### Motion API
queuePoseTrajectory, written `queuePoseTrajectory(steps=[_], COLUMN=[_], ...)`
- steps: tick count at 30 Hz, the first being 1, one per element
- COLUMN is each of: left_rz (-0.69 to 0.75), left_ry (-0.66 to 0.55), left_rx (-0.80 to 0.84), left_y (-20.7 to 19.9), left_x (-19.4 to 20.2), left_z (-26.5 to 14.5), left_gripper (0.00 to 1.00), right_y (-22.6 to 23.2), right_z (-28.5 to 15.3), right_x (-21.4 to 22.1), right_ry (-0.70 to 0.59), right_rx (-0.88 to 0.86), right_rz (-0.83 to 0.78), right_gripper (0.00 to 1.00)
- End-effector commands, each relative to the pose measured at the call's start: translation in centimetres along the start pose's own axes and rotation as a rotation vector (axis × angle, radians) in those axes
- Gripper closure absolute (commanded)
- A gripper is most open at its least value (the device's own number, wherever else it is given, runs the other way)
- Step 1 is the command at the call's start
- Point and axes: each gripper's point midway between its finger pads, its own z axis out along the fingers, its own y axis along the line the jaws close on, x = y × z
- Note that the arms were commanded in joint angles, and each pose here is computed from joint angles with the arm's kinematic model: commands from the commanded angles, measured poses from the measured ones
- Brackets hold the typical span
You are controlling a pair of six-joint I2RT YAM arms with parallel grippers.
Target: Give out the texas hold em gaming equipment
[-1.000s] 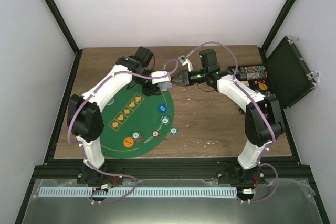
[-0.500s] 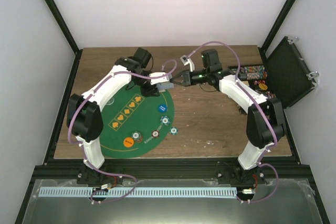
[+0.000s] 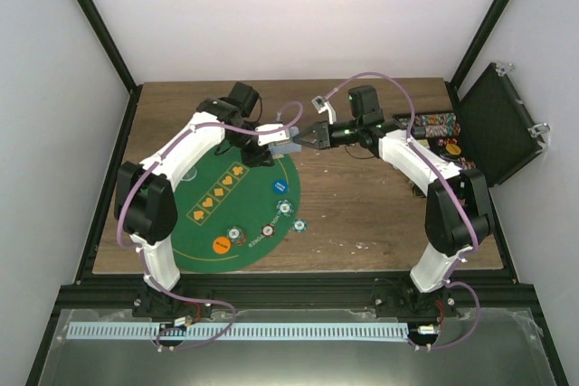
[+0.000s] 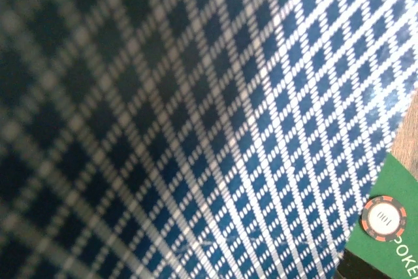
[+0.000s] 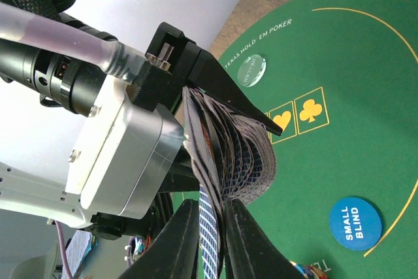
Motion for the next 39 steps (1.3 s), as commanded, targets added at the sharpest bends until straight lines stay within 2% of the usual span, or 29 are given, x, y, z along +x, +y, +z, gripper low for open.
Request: queuePoseTrajectory(steps=[1,11,12,17,22,32,36,39], left_rz=[-0.001,-0.002,-0.001,0.002,0.004,0.013,0.016,0.014], left_ry=[-0.048,-0.044,-0.047,-0.061,-0.062,-0.066,-0.068,-0.070], left_rx=[0.011,0.020,0.021,0.019,0.017,0.004,0.005,0.009], left_y=[-0.1,-0.3,-0.3,-0.2,-0.2,0.2,0.2,0.1], left_x=[-1.2,-1.1,-1.2,-1.7,-1.7,-2.0,-2.0,-2.1], left_z=[-0.8,-0.8,-0.8,-1.1,-1.2,-1.3,-1.3,-1.3], left_gripper=[0.50,0.49,0.49,0.49,0.49,0.48,0.48,0.50], right_y=[0.7,-0.4,-0.3,-0.1,0.5,1.5,1.4,1.1], right_z=[0.5,0.2,0.3,1.1,1.7,3.0,3.3,3.4], right_x=[-0.1,-0.7,-0.7,-0.6,-1.0,-0.9,-0.8,-1.0], right_ry=[0.004,-0.034,-0.030,-0.014,-0.009,0.026,0.034,0.031], right_rx=[-0.029,0.073,0.063,0.028,0.003,-0.035,-0.039,-0.020], right_rz=[-0.016,-0.022,-0.019,-0.014,-0.026,-0.061,-0.059,-0.057], right_gripper=[0.85,0.72,0.72,0.90,0.96,0.95,0.91,0.84])
